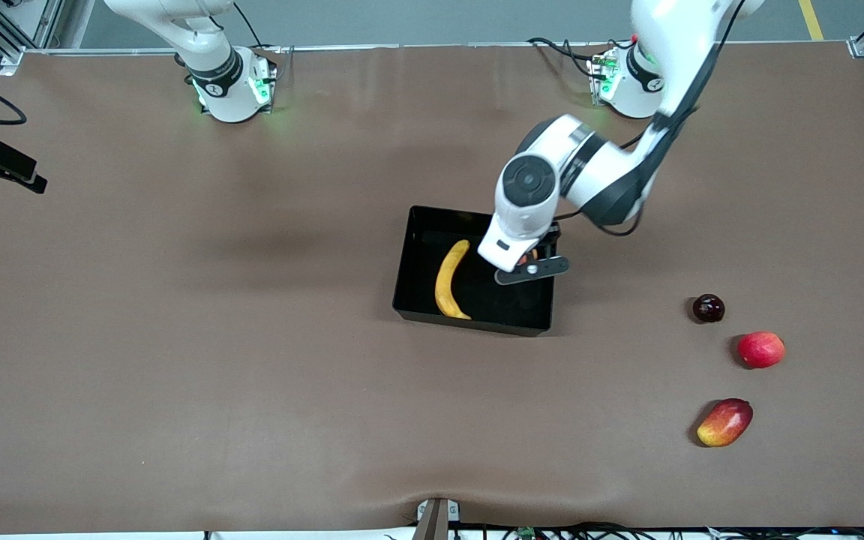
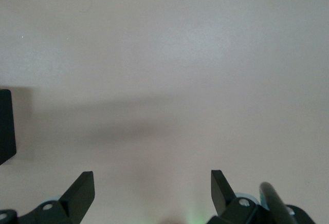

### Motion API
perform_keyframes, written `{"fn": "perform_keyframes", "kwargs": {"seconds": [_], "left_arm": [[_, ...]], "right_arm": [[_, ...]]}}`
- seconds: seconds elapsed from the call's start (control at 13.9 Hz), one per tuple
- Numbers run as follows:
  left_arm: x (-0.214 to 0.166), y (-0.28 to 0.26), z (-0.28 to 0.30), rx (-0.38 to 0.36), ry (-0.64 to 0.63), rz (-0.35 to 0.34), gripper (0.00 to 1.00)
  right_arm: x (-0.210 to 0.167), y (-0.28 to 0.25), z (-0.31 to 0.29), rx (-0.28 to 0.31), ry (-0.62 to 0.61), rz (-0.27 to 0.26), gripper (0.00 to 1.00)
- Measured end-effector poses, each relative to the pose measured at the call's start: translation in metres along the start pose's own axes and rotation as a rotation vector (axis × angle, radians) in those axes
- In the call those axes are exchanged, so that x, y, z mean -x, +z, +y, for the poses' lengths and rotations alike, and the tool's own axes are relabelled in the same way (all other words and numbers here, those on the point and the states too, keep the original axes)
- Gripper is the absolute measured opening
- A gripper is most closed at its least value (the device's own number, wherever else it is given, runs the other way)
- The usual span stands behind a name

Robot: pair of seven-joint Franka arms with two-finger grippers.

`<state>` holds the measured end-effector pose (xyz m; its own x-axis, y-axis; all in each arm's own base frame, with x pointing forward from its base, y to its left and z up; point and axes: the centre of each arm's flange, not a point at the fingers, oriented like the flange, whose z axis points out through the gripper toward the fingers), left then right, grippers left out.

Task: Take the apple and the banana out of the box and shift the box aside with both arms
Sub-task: 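Lift the apple out and set it beside the peach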

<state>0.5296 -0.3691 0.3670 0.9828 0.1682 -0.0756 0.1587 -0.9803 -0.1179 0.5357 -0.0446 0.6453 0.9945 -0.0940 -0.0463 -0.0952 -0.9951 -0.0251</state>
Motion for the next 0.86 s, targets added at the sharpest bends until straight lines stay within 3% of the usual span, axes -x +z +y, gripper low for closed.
{"fn": "perform_keyframes", "kwargs": {"seconds": [0.14, 0.29, 0.65, 0.86], "left_arm": [[-0.031, -0.053, -0.035, 0.015, 0.014, 0.032, 0.66], [-0.073, -0.07, -0.086, 0.03, 0.029, 0.044, 0.66], [-0.158, -0.028, -0.218, 0.025, 0.01, 0.012, 0.66], [-0.195, 0.023, -0.256, 0.015, 0.013, 0.052, 0.66]], "right_arm": [[0.0, 0.0, 0.0, 0.0, 0.0, -0.001, 1.0], [0.0, 0.0, 0.0, 0.0, -0.001, -0.001, 1.0], [0.0, 0.0, -0.001, 0.0, -0.002, -0.001, 1.0], [-0.001, 0.001, -0.001, 0.0, -0.002, -0.001, 1.0]]}}
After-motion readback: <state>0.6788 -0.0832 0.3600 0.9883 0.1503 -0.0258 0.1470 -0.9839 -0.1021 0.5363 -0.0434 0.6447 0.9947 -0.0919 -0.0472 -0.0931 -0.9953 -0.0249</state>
